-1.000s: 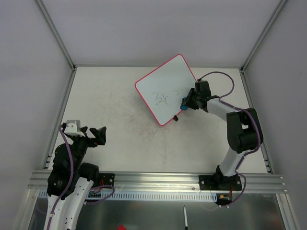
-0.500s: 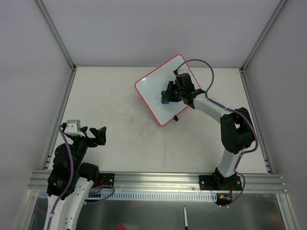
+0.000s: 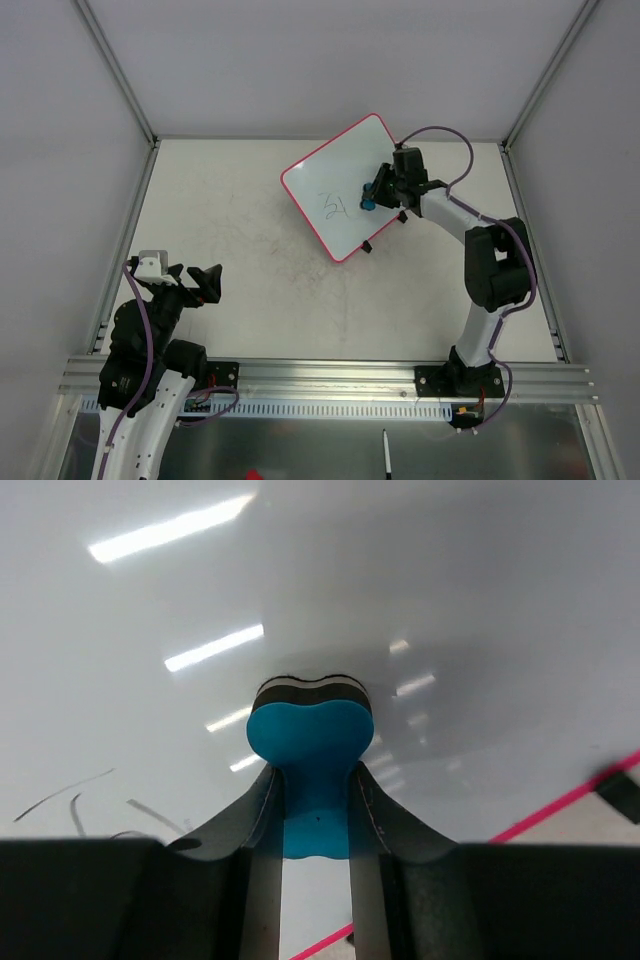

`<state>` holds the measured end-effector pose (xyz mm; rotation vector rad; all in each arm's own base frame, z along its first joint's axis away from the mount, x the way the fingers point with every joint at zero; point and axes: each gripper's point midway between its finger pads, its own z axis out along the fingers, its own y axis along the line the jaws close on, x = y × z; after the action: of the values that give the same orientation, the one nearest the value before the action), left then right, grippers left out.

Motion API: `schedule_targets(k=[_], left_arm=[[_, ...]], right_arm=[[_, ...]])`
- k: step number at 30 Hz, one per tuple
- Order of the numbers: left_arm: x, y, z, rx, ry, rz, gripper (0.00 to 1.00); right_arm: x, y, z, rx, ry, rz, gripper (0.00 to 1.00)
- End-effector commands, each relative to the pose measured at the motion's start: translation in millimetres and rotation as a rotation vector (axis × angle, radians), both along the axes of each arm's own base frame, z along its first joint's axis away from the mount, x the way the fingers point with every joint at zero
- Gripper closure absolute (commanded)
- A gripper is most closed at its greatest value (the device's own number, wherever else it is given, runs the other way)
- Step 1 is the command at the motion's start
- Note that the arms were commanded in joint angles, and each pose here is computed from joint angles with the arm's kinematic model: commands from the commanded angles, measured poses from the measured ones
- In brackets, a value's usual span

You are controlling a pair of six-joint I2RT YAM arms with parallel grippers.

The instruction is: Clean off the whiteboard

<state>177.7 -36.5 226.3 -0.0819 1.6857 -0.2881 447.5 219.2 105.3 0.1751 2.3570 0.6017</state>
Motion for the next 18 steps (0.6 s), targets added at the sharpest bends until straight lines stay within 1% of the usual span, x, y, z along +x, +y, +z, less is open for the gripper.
schedule_targets(k=[1, 5, 10, 14, 18], left_arm=[[0, -2, 5, 0.015, -0.030, -0.020, 0.01], [-1, -3, 5, 0.014, -0.030, -0.026, 0.01], [-1, -3, 5, 0.016, -0.030, -0.026, 0.01], [-1, -3, 6, 0.015, -0.032, -0.027, 0.01], [-1, -3, 6, 0.015, -0.033, -0.027, 0.01]], right_arm=[[2, -39, -29, 0.016, 0.112, -0.153, 1.00], [-5, -54, -42, -0.011, 0.159, -0.170, 1.00], [-6, -52, -37, -0.014, 0.143, -0.143, 1.00], [-2, -32, -11, -0.051, 0.050, -0.047, 1.00], [-5, 6, 22, -0.115, -0.074, 0.067, 1.00]])
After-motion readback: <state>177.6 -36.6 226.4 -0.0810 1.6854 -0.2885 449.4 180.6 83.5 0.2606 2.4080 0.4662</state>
